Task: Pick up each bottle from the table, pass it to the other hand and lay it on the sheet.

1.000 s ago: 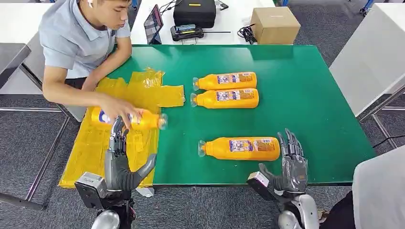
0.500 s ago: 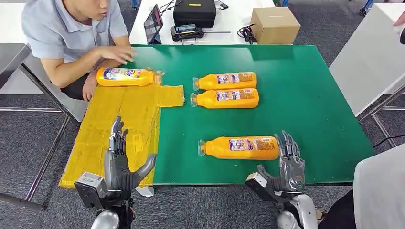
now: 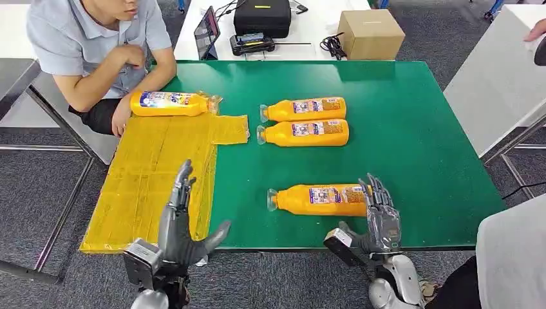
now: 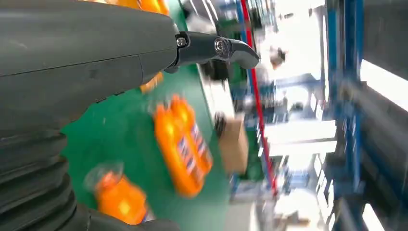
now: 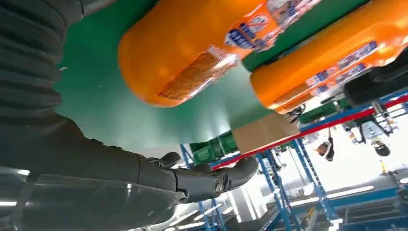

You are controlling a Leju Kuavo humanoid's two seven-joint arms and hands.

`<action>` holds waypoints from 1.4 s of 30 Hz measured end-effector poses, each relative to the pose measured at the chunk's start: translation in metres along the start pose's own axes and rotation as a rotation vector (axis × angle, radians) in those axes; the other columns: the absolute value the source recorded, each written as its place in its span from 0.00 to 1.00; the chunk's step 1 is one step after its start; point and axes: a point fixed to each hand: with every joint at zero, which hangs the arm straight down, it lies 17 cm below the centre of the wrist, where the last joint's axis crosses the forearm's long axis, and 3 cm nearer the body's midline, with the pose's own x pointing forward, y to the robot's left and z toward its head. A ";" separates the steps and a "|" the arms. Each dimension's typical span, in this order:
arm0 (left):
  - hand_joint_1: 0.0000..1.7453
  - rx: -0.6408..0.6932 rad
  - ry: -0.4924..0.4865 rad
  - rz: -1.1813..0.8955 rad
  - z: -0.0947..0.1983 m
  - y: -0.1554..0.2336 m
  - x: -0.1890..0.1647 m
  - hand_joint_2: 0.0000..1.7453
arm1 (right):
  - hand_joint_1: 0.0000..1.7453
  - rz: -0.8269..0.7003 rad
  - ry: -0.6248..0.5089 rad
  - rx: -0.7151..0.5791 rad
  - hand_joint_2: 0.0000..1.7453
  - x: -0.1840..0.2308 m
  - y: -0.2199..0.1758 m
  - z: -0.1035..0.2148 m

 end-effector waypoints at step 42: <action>0.00 -0.179 0.102 -0.053 0.007 -0.045 -0.021 1.00 | 0.00 0.385 -0.070 0.320 1.00 0.037 0.094 -0.046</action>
